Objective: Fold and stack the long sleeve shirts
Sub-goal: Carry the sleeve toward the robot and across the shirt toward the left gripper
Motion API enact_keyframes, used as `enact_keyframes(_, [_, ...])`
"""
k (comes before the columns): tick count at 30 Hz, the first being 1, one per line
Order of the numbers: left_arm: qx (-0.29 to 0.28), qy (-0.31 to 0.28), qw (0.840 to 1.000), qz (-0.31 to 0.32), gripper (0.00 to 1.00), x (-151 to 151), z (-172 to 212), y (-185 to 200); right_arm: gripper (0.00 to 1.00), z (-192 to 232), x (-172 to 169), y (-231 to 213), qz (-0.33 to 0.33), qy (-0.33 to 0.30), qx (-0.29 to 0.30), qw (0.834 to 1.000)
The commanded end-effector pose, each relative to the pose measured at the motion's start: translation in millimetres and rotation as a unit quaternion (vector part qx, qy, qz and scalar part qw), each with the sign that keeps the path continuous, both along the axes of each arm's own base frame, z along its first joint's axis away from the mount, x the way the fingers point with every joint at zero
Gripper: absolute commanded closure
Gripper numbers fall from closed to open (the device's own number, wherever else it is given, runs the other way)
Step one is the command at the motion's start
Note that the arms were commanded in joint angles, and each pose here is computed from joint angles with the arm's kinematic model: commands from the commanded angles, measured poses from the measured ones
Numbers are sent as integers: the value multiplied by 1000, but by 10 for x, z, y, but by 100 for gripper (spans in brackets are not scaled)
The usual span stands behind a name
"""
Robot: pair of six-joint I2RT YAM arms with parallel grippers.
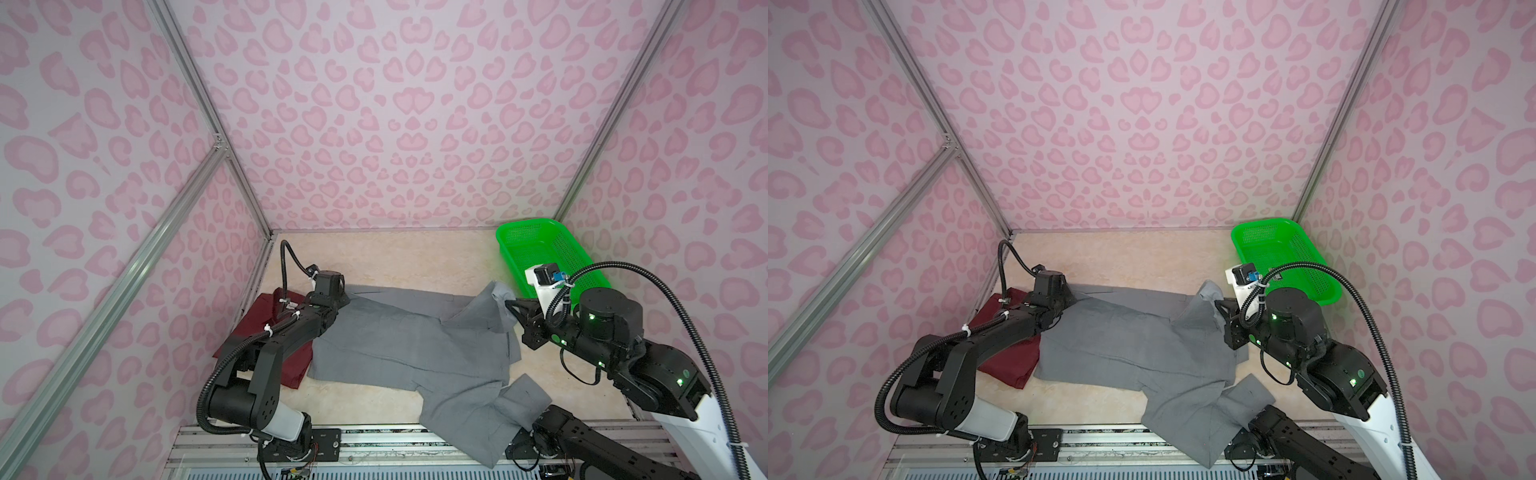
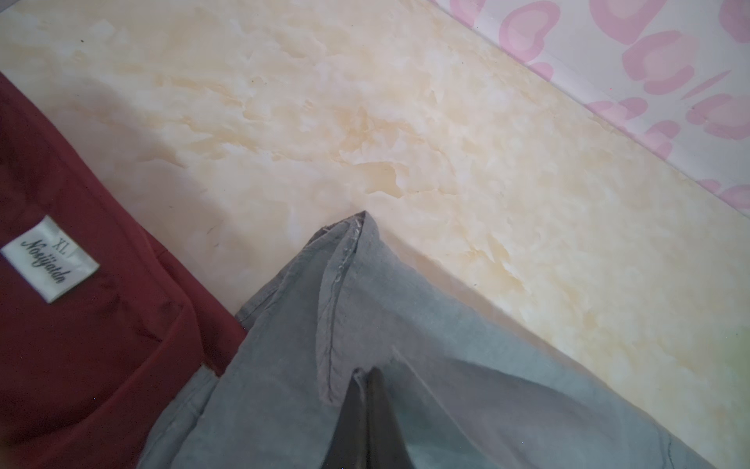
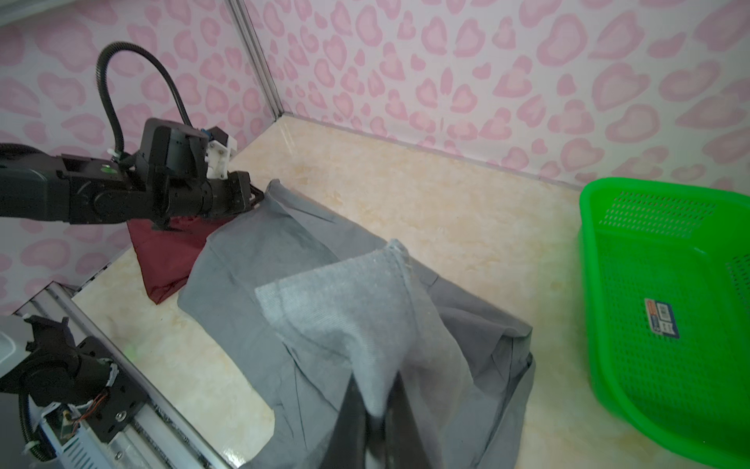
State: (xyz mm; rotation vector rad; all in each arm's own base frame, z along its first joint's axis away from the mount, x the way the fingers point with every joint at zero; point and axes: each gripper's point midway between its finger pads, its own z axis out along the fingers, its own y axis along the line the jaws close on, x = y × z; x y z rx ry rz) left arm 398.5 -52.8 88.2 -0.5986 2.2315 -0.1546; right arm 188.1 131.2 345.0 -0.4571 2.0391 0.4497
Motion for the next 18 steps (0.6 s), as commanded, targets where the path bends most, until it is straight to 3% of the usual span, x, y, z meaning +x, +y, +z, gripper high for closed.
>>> enact_keyframes(1, [-2,-15,1000,16,87,1,101,59,100,-215,-106,-81,-16,36,-5,999])
enact_keyframes(4, [-7,-16,1000,19,66,-28,136,67,100,-242,-200,-73,-4,42,6,999])
enact_keyframes(8, [-15,-16,999,23,49,-90,188,77,100,-214,-335,26,32,56,32,997])
enact_keyframes(11, [-24,-26,999,35,43,-158,289,116,100,-215,-427,122,63,72,45,994])
enact_keyframes(18, [-45,-16,997,56,41,-241,596,237,100,-151,-482,254,112,74,20,991])
